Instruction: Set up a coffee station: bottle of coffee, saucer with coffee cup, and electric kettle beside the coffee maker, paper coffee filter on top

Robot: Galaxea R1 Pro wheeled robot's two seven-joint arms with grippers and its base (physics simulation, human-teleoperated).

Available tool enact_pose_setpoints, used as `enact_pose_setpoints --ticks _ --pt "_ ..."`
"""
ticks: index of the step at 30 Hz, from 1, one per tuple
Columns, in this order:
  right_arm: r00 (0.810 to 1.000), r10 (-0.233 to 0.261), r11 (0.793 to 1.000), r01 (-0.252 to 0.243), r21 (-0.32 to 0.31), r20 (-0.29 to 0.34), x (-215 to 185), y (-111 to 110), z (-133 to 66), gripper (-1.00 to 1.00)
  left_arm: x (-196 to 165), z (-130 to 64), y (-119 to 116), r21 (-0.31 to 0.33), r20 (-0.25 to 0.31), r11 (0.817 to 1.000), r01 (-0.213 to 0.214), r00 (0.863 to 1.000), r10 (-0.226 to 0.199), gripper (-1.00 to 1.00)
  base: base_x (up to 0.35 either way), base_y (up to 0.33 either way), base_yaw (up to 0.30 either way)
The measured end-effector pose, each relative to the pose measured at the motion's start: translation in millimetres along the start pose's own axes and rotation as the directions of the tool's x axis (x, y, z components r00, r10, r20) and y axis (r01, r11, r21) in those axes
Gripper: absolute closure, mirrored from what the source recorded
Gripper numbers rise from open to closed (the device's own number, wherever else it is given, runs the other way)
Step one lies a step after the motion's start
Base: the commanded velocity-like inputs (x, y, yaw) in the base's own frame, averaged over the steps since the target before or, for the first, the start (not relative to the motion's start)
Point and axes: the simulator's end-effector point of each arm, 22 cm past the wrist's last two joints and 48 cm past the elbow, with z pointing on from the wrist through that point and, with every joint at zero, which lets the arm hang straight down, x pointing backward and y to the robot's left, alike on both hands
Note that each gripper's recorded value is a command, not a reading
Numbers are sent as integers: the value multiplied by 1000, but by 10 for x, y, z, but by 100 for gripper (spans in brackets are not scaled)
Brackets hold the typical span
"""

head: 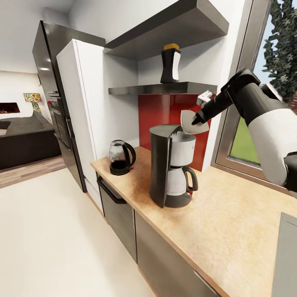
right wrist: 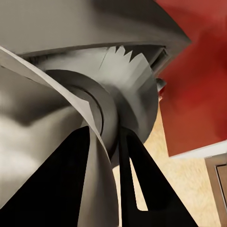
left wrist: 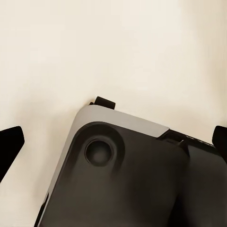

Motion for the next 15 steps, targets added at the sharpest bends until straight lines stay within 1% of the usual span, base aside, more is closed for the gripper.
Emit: enact_pose_setpoints --ticks 2,5,15 --pt "1000 -18 1000 18 -13 -7 37 17 52 100 0 0 -1 0 0 1000 0 1000 0 -100 0 0 0" --pt "1000 -25 999 25 -20 -11 58 27 79 100 0 0 0 0 0 1000 0 1000 0 -100 0 0 0" --pt "999 -32 999 32 -25 -13 61 46 101 100 0 0 0 0 0 1000 0 1000 0 -100 0 0 0"
